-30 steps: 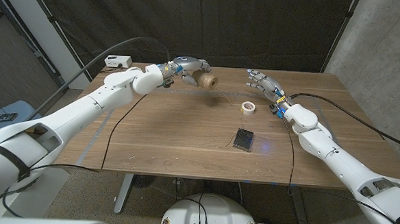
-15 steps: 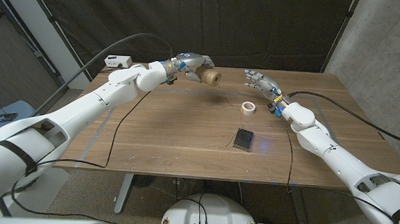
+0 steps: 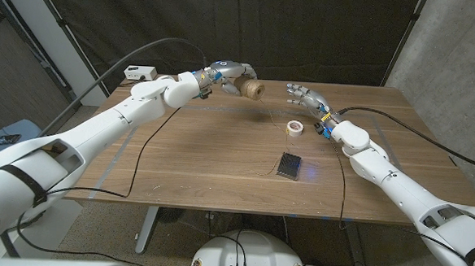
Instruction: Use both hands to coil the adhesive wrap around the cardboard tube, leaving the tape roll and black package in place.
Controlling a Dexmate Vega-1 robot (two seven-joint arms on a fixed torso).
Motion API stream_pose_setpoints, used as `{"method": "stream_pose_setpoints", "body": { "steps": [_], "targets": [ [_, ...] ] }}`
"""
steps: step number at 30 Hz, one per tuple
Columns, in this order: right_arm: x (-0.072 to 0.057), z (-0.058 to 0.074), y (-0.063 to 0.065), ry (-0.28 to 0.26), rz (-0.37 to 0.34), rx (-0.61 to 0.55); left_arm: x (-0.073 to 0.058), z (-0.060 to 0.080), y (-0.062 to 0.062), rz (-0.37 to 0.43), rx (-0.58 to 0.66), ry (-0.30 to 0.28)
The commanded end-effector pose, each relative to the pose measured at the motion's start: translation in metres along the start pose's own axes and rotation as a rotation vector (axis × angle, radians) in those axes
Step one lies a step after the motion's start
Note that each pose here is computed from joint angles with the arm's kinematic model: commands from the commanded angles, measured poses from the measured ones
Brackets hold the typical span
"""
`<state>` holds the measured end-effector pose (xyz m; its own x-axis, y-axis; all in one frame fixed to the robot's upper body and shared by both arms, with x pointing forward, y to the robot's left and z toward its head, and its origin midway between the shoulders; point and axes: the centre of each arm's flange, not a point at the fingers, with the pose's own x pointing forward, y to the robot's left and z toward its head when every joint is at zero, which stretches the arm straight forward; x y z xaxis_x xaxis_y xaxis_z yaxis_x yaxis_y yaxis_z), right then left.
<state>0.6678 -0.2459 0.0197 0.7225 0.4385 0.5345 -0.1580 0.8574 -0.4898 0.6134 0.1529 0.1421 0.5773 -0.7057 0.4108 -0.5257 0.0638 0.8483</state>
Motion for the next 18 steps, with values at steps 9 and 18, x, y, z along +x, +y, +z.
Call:
{"method": "stream_pose_setpoints", "body": {
  "steps": [9, 18],
  "targets": [
    [0.013, 0.002, 0.015, 0.028, 0.036, -0.026, 0.004, -0.001, 0.005, 0.019, 0.0, -0.006],
    [0.018, 0.0, 0.015, 0.038, 0.055, -0.026, 0.008, -0.001, 0.009, 0.032, -0.019, -0.005]
  ]
}}
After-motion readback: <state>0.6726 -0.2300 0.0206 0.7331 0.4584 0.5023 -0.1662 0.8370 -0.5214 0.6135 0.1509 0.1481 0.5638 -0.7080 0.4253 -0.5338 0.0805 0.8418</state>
